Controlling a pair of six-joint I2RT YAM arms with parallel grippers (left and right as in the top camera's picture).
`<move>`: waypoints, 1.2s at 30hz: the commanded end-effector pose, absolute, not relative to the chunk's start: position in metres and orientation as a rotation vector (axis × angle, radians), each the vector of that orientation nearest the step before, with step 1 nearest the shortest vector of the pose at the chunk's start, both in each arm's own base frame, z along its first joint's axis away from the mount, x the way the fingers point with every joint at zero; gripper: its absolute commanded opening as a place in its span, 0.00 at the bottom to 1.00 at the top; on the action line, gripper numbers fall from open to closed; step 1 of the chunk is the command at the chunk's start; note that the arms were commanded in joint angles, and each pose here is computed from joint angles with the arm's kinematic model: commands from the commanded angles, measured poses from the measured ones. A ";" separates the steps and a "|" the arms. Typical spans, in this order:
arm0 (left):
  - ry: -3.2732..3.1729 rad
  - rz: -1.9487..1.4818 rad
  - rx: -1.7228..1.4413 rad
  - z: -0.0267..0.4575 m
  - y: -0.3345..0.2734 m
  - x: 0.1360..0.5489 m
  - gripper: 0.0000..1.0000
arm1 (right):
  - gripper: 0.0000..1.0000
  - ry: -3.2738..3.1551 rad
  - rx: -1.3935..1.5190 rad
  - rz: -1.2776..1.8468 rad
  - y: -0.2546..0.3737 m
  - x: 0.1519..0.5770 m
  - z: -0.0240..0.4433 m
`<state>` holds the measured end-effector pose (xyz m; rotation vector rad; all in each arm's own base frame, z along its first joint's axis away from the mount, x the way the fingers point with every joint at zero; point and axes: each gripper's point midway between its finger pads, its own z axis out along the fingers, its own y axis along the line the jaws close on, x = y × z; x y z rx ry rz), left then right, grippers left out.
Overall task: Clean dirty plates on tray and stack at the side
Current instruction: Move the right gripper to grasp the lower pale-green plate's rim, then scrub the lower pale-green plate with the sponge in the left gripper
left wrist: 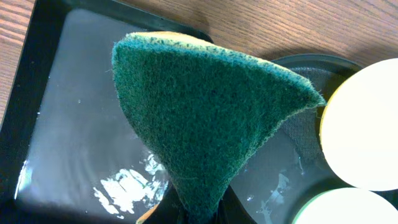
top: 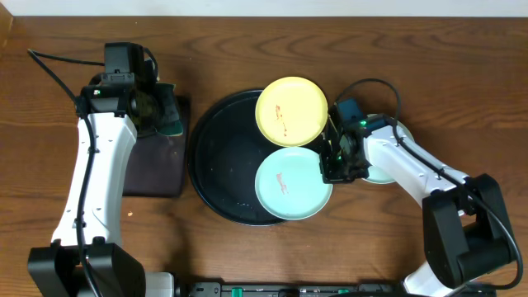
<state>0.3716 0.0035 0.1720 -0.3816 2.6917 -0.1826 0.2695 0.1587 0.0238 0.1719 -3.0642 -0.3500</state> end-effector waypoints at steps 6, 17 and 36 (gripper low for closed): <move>2.693 -0.169 -0.393 0.171 0.007 0.373 0.08 | 0.01 -3.087 0.148 -0.578 0.228 0.272 0.039; 2.733 -0.166 -0.401 0.155 0.006 0.364 0.07 | 0.01 -3.339 -0.075 -0.565 0.273 0.301 0.045; 2.812 -0.246 -0.342 0.138 -0.061 0.347 0.07 | 0.01 -3.251 -0.123 -0.600 0.278 0.309 0.016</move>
